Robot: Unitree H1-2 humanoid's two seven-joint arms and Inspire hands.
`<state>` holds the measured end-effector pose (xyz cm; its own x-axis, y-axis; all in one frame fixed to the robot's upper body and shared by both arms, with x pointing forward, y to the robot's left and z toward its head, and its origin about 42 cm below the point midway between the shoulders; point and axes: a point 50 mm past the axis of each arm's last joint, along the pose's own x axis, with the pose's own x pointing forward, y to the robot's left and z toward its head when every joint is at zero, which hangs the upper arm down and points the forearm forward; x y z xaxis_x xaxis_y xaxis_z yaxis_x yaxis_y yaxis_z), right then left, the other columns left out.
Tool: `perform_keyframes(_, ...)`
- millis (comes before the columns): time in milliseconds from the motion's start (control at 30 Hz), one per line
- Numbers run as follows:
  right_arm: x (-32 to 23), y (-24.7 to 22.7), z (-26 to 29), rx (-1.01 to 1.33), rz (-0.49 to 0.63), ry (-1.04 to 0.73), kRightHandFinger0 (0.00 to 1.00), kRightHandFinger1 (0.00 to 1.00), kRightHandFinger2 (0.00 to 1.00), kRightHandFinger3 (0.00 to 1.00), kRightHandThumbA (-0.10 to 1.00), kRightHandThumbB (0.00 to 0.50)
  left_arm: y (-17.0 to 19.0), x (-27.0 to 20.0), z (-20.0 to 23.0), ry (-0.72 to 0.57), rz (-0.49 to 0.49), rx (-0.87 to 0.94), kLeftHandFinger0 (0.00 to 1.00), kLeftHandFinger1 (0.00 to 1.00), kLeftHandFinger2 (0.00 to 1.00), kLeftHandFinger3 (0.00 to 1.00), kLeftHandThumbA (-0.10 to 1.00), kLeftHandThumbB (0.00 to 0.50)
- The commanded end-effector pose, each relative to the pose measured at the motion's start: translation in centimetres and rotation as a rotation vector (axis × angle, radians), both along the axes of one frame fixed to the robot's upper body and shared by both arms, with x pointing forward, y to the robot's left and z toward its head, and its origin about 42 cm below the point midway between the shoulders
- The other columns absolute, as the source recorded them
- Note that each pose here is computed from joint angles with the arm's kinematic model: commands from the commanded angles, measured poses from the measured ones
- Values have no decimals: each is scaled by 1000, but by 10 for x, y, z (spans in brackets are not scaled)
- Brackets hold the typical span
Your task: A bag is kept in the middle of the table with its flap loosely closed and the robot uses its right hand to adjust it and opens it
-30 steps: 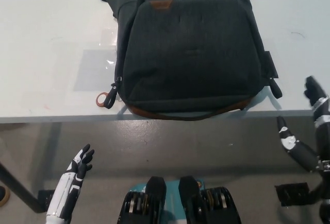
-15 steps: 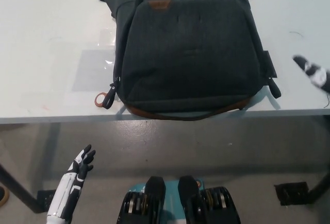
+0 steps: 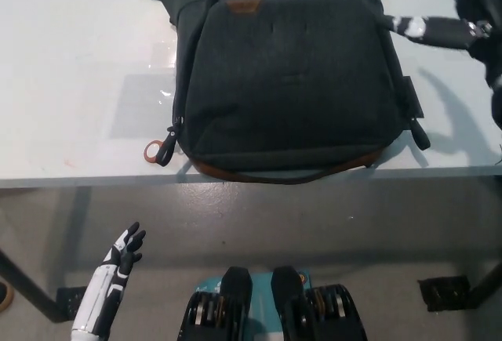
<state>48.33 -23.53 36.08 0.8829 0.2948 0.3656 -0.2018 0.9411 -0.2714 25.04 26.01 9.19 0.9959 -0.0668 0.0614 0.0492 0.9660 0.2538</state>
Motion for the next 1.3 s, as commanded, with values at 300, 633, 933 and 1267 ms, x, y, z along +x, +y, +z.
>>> perform_keyframes(300,51,32,35,-36,195,110,1000,1000,1000,1000,1000,375,2,1,11,-49,-36,27,1000,1000,1000,1000,1000,51)
perform_keyframes(633,63,38,14,-107,273,282,1000,1000,1000,1000,1000,395,3,1,11,-53,-55,29,1000,1000,1000,1000,1000,39)
perform_keyframes(933,58,21,17,-360,410,398,309,787,1000,1000,1000,419,2,4,12,-51,-67,37,1000,1000,1000,1000,1000,63)
perform_keyframes(1267,46,31,17,-201,101,219,11,488,779,904,-100,84,0,8,13,-58,-75,42,1000,1000,1000,1000,1000,62)
